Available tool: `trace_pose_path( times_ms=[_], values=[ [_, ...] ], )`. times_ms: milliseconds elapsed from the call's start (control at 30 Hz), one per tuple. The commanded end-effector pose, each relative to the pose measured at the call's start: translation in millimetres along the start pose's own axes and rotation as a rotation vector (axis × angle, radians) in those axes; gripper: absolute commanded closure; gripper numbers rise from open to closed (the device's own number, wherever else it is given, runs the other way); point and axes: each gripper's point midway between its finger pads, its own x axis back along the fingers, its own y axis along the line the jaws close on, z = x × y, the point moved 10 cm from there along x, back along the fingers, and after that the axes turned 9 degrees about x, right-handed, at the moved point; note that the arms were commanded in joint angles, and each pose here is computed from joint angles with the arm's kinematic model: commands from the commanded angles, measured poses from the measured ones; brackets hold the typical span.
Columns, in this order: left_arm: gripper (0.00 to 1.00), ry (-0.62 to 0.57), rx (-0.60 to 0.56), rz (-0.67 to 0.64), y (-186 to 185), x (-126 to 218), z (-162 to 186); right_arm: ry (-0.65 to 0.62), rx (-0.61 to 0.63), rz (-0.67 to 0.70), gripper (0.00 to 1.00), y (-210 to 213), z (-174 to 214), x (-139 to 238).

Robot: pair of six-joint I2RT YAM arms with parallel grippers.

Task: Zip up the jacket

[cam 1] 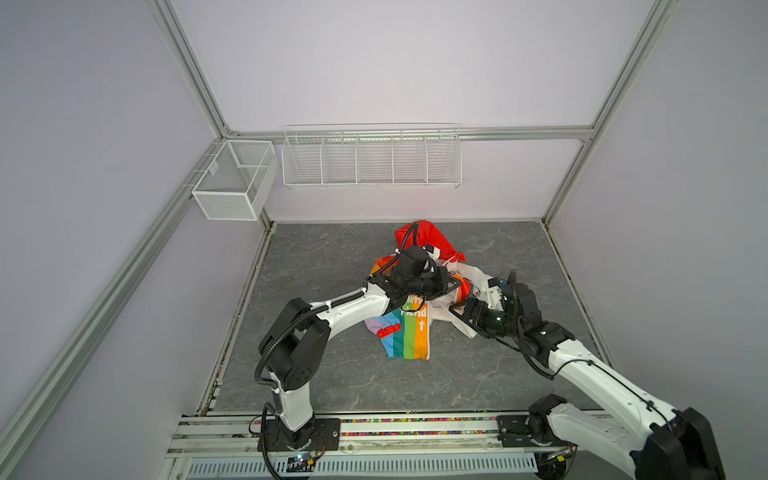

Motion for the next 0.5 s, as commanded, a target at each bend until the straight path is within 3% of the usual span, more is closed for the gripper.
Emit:
trace_pose_path(
  times_ms=[0,467],
  values=[
    [1.0,-0.031,0.019,0.087,-16.4,12.5,-5.0,-0.057,0.012,-0.067,0.26,2.6,-3.3,-6.3],
    [1.0,-0.085,0.164,0.121,-19.6,22.6,-12.0,-0.15,0.079,-0.108,0.33,15.8,-13.3,-9.0]
  ],
)
